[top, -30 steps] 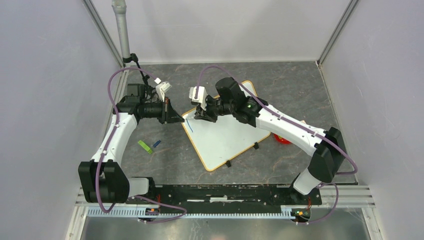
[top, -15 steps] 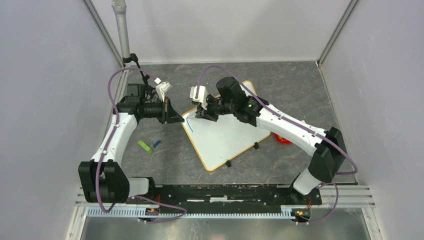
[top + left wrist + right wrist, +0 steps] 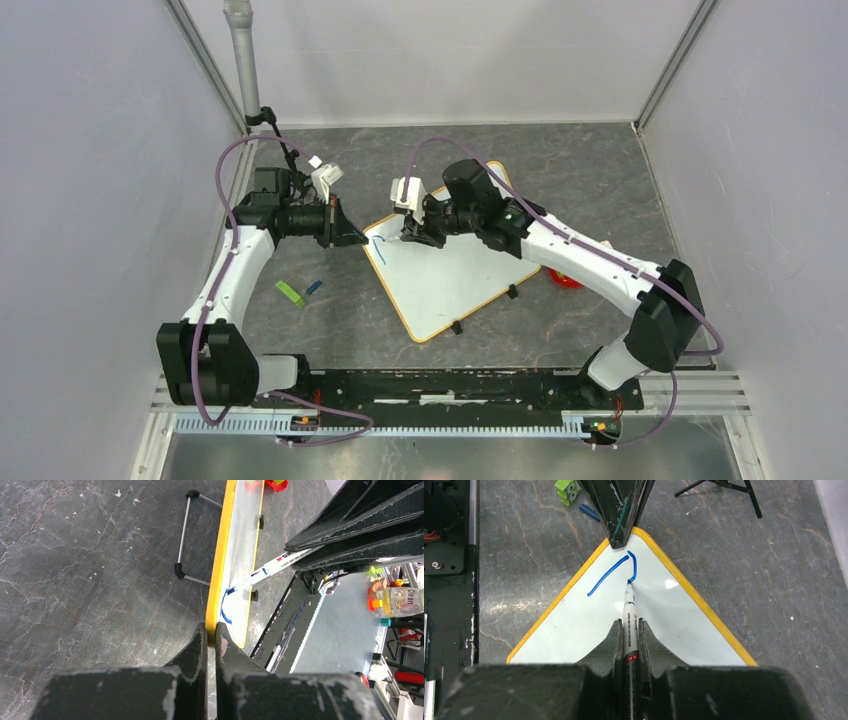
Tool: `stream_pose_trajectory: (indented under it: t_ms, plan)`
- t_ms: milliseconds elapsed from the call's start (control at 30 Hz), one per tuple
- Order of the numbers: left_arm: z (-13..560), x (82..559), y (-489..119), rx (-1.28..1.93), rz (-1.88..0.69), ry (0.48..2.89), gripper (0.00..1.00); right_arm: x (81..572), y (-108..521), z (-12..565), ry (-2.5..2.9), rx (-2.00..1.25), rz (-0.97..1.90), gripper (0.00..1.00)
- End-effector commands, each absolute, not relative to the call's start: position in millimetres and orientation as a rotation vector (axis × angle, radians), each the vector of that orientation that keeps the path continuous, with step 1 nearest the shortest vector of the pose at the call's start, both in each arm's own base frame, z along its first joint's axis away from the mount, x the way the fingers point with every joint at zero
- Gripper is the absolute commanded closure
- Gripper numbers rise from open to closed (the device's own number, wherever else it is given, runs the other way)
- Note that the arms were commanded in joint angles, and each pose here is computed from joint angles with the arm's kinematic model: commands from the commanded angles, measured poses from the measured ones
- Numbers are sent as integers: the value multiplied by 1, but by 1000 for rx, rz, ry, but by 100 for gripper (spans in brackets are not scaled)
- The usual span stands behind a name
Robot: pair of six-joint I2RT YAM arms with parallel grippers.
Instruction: Write a sentence on the whiteboard
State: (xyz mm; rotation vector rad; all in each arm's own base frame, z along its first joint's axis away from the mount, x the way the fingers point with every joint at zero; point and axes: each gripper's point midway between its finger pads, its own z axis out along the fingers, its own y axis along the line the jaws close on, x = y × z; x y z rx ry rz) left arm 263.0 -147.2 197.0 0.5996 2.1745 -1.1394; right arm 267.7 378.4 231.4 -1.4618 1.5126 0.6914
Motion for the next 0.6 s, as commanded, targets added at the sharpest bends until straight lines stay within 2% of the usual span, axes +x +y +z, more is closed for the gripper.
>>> stream_pose_trajectory:
  t_ms: [0, 567]
  plan:
    - [203, 264, -149, 634, -1126, 2131, 97, 265, 376, 228, 1521, -1460, 707, 100]
    - [203, 263, -149, 634, -1123, 2130, 98, 255, 389, 227, 1496, -1493, 716, 100]
